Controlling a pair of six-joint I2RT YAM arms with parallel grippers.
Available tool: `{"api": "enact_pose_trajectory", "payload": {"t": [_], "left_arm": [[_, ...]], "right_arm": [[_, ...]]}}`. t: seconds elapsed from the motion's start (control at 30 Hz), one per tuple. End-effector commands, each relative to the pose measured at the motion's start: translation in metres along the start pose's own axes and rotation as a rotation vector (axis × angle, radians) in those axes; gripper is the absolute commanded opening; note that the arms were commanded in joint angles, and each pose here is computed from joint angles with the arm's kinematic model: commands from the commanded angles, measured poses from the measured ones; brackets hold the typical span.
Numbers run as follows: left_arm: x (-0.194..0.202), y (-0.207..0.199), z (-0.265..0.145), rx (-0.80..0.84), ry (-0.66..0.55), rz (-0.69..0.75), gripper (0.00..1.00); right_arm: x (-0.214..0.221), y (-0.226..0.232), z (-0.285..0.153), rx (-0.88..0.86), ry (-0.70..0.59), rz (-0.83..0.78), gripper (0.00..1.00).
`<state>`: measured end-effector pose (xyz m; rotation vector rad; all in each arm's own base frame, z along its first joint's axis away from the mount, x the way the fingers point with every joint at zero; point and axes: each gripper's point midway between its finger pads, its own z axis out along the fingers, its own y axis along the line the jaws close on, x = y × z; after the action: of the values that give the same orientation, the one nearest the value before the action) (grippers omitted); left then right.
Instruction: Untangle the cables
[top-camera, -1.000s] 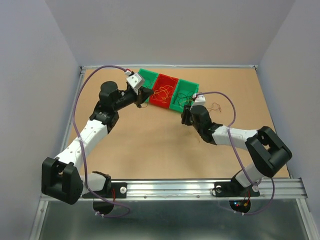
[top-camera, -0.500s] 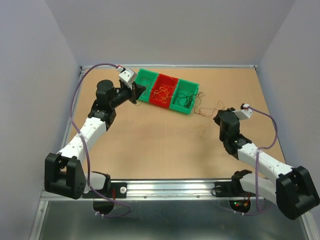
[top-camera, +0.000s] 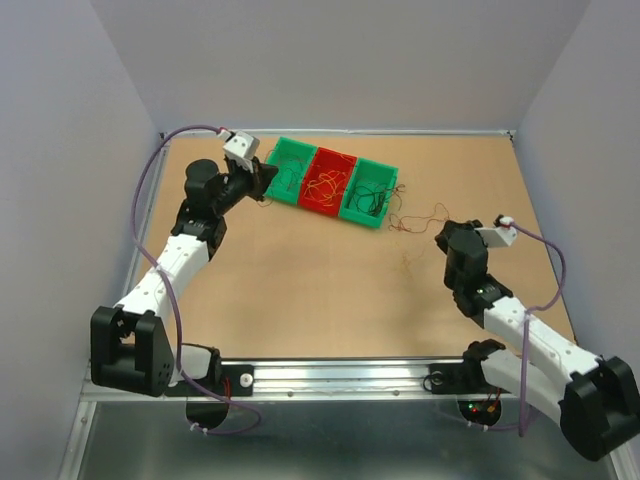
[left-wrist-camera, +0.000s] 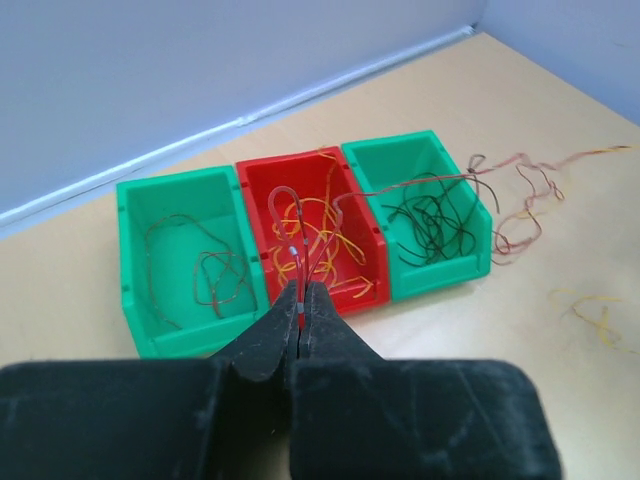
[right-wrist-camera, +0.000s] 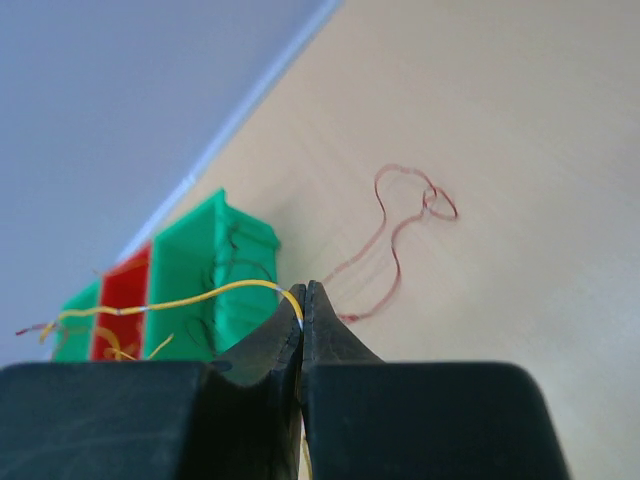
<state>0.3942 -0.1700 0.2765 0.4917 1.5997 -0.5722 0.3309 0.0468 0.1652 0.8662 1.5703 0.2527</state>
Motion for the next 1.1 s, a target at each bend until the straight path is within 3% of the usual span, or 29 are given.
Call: {"api": "enact_pose_trajectory", "payload": {"t": [0.0,0.2,0.4,0.57,0.6,0.67,0.7,0.73,0.8,1.07], "left_arm": [[-0.046,0.044,-0.030,-0.167,-0.167,-0.039,0.00],[-0.060,0.079,-0.055,-0.288,-0.258,-0.107,0.00],[-0.059,0.081,-0.057,-0.302,-0.265,-0.105,0.00],[-0.062,0.051,-0.050,-0.133,-0.264,-0.057,0.00],[-0.062,0.051,-0.048,-0.135,-0.260,-0.053,0.00],[-0.060,0.057,-0.045,-0.152,-0.242,-0.055,0.00],[-0.059,0.058,-0.043,-0.157,-0.235,-0.057,0.00],[-0.053,0.061,-0.040,-0.155,-0.215,-0.066,0.00],[-0.055,0.060,-0.035,-0.135,-0.205,-0.060,0.00],[-0.029,0.072,-0.009,-0.132,-0.095,-0.068,0.00]], "right_arm": [[-0.059,-0.019,-0.021,0.061,-0.219,0.145,0.01],[-0.075,-0.021,-0.033,0.035,-0.262,0.189,0.00],[-0.079,-0.019,-0.032,0.055,-0.266,0.168,0.01],[-0.076,-0.005,-0.037,-0.027,-0.216,0.146,0.01],[-0.072,-0.003,-0.035,-0.029,-0.201,0.132,0.05],[-0.061,-0.001,-0.026,-0.007,-0.170,0.083,0.25],[-0.059,0.000,-0.024,-0.001,-0.161,0.067,0.41],[-0.057,0.002,-0.022,-0.002,-0.153,0.056,0.67],[-0.056,0.004,-0.022,-0.007,-0.143,0.045,0.97],[-0.062,0.006,-0.030,-0.042,-0.151,0.075,1.00]]}}
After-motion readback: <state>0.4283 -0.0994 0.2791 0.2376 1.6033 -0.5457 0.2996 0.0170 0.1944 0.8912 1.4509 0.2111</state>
